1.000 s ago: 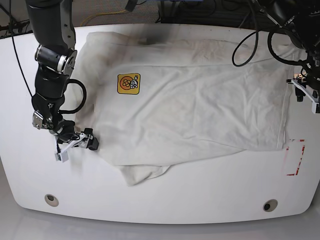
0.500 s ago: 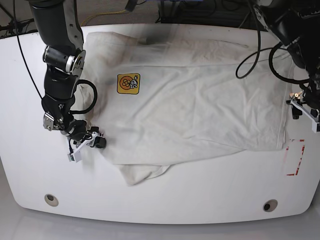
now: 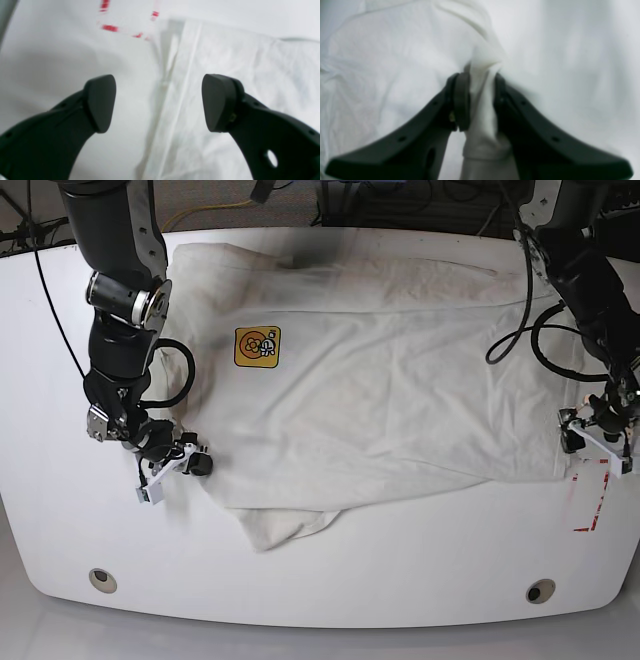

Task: Fold the T-shirt properly
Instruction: 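Grasp the shirt's hem corners with both grippers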

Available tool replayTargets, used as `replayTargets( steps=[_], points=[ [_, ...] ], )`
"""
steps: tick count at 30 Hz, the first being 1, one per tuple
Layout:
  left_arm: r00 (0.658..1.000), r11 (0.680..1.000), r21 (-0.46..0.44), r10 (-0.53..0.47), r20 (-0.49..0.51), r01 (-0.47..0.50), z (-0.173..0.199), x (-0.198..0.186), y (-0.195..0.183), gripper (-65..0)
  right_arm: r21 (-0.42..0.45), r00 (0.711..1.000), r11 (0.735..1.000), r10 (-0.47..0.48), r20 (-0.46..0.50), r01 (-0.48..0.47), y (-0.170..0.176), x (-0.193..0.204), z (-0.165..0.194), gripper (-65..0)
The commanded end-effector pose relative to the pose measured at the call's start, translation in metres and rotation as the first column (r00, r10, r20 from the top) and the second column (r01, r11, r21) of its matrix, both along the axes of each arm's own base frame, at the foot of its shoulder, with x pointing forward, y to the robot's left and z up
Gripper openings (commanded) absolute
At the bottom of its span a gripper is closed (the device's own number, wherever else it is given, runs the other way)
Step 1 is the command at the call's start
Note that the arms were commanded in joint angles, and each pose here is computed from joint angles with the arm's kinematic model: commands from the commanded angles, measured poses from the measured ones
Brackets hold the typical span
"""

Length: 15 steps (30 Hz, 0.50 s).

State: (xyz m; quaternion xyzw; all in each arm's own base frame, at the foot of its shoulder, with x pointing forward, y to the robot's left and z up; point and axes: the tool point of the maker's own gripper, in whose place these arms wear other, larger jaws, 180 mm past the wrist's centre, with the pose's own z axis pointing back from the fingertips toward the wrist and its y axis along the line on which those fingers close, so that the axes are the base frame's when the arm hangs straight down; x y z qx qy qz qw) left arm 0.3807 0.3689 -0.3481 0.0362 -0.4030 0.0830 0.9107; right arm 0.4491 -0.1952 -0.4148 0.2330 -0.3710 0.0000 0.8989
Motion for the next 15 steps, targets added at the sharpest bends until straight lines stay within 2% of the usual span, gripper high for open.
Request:
replayTargets(
  steps=[1, 6, 11, 15],
  points=[
    [0.999, 1.000, 0.001, -0.016, 0.044, 0.016, 0.006, 0.012, 0.000, -14.4, -0.013, 0.999, 1.000, -0.004, 0.036, 0.005, -0.007, 0.012, 0.016, -51.8],
    [1.000, 0.999, -0.033, -0.026, 0.009, 0.027, -0.019, 0.012, -0.003, -14.4, -0.012, 0.999, 1.000, -0.008, 0.033, 0.008, -0.009, 0.010, 0.014, -58.5],
    [1.000, 0.996, -0.082, -0.019, -0.007, 0.019, -0.035, 0.016, -0.007, -14.4, -0.009, 0.999, 1.000, -0.006, 0.034, 0.007, -0.007, 0.011, 0.015, -58.7],
    [1.000, 0.996, -0.088, -0.019, -0.013, 0.018, -0.039, 0.015, -0.008, -14.4, -0.010, 0.999, 1.000, -0.008, 0.035, 0.008, -0.008, 0.011, 0.015, -58.7]
  ],
)
